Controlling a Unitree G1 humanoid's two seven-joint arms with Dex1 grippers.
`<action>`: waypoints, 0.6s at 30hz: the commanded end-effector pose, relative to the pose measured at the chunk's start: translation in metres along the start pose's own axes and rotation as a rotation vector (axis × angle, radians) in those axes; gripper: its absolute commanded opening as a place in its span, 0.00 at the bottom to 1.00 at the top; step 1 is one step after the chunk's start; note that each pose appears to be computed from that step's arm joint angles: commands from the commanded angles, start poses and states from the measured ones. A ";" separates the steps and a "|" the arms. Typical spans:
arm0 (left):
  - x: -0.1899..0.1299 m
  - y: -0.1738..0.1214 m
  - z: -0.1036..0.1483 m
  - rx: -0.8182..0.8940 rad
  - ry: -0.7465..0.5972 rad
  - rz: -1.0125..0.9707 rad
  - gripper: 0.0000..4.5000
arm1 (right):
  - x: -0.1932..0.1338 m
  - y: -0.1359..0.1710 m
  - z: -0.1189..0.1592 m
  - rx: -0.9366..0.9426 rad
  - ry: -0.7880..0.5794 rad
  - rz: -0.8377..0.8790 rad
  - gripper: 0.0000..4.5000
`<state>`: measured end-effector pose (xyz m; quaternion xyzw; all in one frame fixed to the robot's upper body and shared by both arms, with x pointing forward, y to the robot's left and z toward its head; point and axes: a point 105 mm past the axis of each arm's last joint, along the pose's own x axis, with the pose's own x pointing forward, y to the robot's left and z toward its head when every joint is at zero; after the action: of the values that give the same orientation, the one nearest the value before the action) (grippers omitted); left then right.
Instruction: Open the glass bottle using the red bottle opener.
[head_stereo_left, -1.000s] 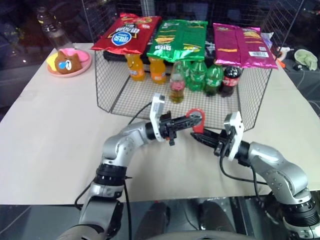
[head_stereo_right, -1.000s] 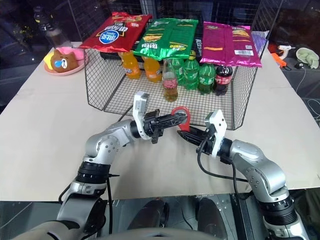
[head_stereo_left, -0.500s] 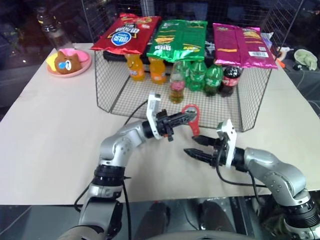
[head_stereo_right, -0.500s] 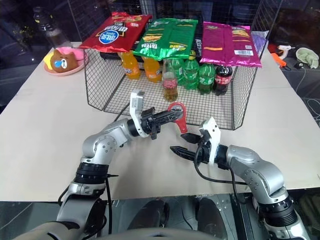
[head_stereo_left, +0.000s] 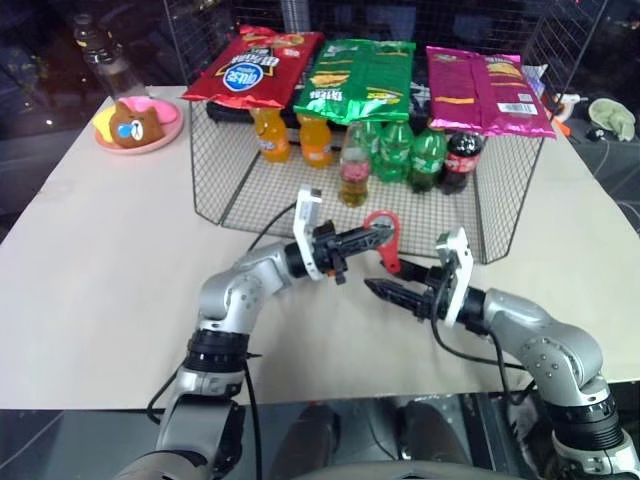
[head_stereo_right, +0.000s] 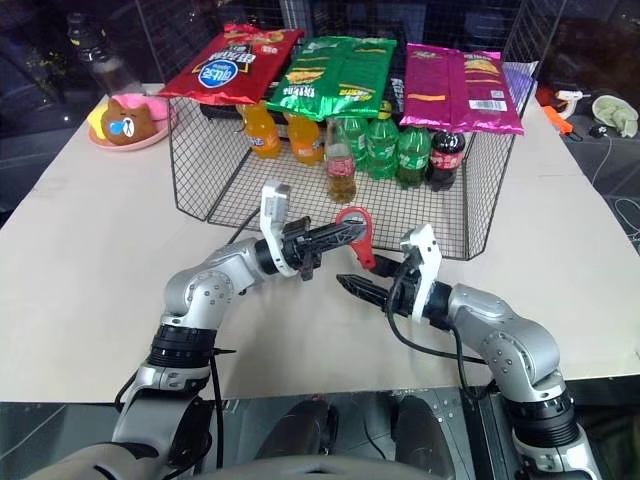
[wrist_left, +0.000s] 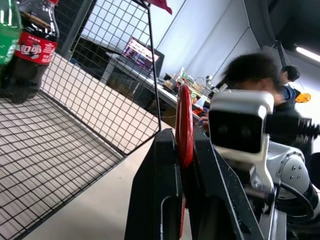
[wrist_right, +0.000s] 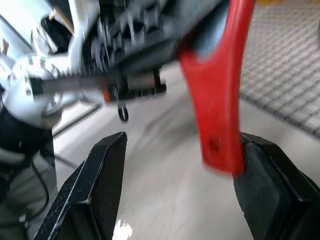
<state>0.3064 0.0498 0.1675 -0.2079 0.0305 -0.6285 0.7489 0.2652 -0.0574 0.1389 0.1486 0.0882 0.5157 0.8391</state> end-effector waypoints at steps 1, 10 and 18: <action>0.006 -0.011 0.006 0.035 0.001 -0.056 0.00 | 0.001 0.005 0.012 -0.006 -0.042 0.022 0.72; 0.005 -0.008 0.008 0.040 -0.007 -0.045 0.00 | -0.001 0.008 0.003 -0.025 0.023 0.034 0.04; 0.006 -0.002 0.015 0.053 -0.054 -0.014 0.00 | -0.003 0.008 -0.010 -0.082 0.109 0.053 0.00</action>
<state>0.2996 0.0439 0.1679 -0.2180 0.0304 -0.6520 0.7255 0.2630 -0.0645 0.1359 0.1087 0.0988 0.5298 0.8353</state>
